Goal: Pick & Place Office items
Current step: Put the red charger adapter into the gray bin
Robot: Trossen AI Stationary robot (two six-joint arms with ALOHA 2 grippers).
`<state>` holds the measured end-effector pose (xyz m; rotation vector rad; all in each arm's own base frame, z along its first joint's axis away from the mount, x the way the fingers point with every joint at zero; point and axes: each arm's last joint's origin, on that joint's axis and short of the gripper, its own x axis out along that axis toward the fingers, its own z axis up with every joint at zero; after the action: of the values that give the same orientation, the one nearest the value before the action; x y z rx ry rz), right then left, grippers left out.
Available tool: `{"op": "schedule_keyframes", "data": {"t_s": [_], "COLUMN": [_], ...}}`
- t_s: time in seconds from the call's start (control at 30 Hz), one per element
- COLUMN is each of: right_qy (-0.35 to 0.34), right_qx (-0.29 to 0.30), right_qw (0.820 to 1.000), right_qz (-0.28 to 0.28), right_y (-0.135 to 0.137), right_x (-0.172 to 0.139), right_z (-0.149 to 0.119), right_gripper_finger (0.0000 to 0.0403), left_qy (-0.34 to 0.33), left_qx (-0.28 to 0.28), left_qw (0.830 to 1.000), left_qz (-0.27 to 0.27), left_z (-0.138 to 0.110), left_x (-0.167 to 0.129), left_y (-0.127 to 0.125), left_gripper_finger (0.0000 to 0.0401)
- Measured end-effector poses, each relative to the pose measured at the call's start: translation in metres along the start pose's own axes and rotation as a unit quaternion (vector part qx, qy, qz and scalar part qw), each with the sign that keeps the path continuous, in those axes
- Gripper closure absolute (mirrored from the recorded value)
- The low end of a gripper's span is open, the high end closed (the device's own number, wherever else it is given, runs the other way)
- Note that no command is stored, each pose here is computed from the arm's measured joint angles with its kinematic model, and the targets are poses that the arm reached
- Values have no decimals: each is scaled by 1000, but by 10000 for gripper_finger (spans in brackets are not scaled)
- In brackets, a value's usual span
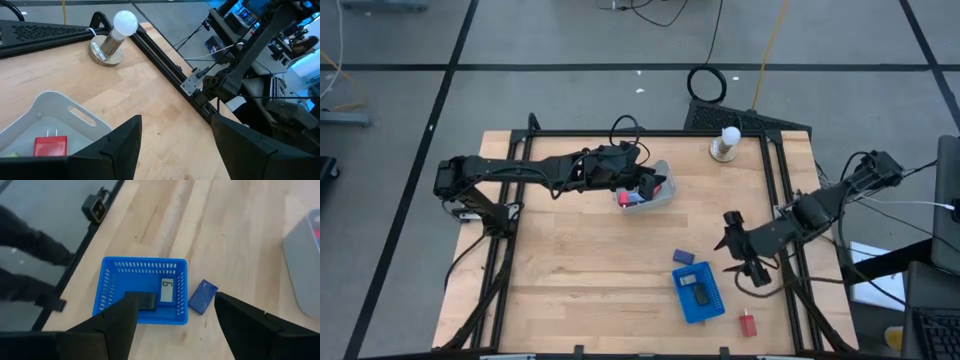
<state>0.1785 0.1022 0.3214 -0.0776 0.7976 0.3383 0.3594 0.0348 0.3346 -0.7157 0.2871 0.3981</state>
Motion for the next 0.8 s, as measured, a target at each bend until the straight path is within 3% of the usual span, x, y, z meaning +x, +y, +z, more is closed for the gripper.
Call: {"op": "schedule_keyframes", "data": {"t_s": [0.47, 0.8], "right_qy": [11, 0], "right_qx": [-115, -135], "right_qw": [987, 984], "right_qz": [109, 115], "right_y": [16, 20], "right_x": [0, 1], "right_z": [-3, -1], "right_gripper_finger": [149, 149], "left_qy": [15, 28], "left_qx": [-31, -49], "left_qw": [999, 997], "left_qz": [-19, -43], "left_z": [-13, -12], "left_x": [-4, -4], "left_y": [-14, -16], "left_gripper_finger": [157, 157]}}
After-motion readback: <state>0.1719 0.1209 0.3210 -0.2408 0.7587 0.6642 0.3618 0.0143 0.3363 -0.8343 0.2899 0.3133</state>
